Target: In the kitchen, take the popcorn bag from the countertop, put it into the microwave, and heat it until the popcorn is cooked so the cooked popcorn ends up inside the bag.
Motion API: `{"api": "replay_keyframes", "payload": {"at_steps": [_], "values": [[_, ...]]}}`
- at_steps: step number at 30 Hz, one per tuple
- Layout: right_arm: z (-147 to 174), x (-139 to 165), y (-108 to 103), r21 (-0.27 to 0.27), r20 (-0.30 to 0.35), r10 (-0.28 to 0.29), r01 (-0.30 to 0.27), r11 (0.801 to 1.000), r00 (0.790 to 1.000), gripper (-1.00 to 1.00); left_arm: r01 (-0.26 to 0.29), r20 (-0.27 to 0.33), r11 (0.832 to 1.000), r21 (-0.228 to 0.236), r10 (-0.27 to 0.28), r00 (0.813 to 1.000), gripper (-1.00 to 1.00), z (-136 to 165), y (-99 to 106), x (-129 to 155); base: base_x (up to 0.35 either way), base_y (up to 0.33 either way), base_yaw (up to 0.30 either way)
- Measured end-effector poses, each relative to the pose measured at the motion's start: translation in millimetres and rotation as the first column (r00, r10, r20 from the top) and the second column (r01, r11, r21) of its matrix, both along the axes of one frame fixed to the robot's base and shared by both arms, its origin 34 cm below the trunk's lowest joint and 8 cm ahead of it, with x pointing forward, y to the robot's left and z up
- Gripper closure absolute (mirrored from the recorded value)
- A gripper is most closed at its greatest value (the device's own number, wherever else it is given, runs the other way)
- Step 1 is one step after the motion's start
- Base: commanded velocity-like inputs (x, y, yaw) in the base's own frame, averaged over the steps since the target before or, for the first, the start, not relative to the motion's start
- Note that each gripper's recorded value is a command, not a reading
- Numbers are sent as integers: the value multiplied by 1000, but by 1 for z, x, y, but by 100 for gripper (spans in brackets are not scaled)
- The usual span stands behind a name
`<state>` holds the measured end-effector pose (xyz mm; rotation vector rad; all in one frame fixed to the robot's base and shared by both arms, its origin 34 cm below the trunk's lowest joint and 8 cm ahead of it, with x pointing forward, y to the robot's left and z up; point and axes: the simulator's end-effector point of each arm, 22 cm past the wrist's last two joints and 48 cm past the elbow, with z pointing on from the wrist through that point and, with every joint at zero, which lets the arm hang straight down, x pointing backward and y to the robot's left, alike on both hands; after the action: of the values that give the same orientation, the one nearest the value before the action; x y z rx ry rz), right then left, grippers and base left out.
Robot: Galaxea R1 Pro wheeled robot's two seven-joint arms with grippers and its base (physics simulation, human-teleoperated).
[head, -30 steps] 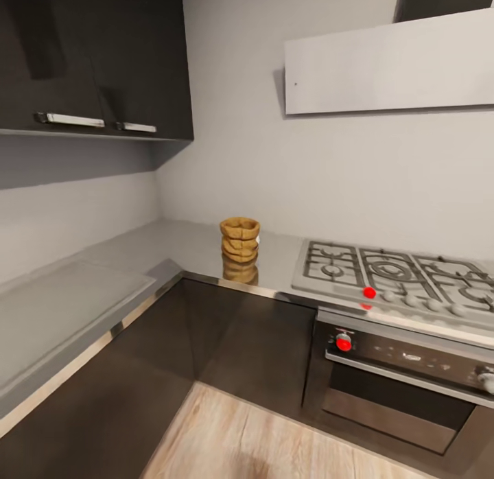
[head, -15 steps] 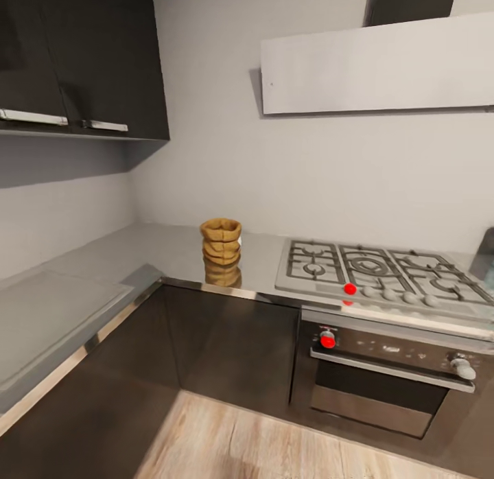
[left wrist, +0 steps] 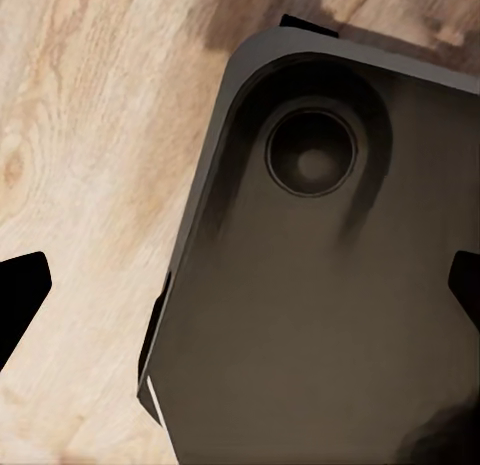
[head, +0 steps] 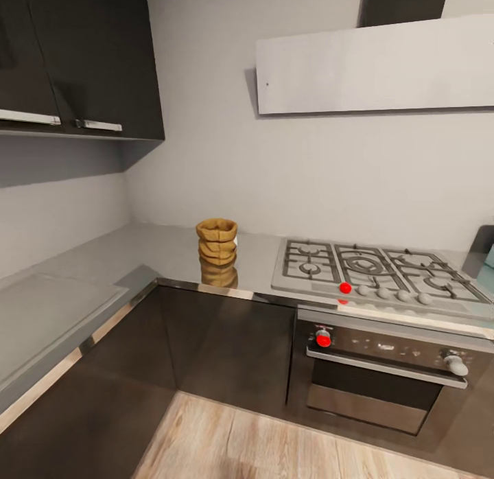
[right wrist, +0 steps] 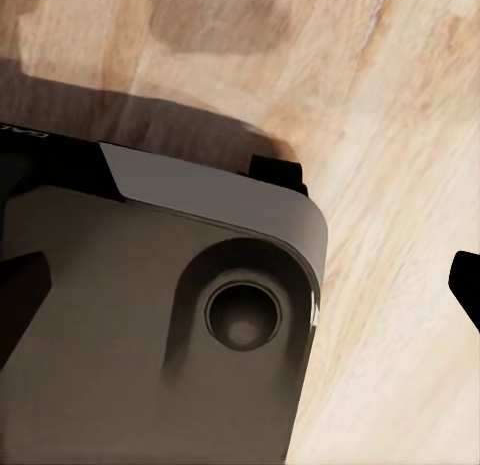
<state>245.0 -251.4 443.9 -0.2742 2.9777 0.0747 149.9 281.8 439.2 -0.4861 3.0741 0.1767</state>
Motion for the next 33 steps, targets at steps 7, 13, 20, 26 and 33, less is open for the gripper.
{"api": "replay_keyframes", "payload": {"at_steps": [7, 13, 20, 26, 33], "values": [[0, 0, -1, -1, 1, 0, 0, 1000, 1000, -100, 6, 0, 1000, -1, -6, 1000, -100, 0, 0, 0, 70, 0, 0], [0, 1, -1, -1, 7, -1, 1, 1000, 1000, -100, 20, 0, 1000, -3, -20, 1000, -100, 0, -1, 0, 214, 0, 0], [0, 2, -1, -1, 9, 0, 0, 1000, 1000, -100, 20, 0, 1000, -2, -20, 1000, -100, 0, 0, 0, 148, 0, 0], [0, 2, -1, 0, 9, 2, -2, 1000, 1000, -100, -1, 1, 1000, 1, 1, 1000, -100, 0, 0, 1, 6, 0, 0], [0, 2, 0, 1, 8, 2, -2, 1000, 1000, -100, 7, -1, 1000, 1, -7, 1000, -100, 0, 0, 0, 0, 0, 0]]}}
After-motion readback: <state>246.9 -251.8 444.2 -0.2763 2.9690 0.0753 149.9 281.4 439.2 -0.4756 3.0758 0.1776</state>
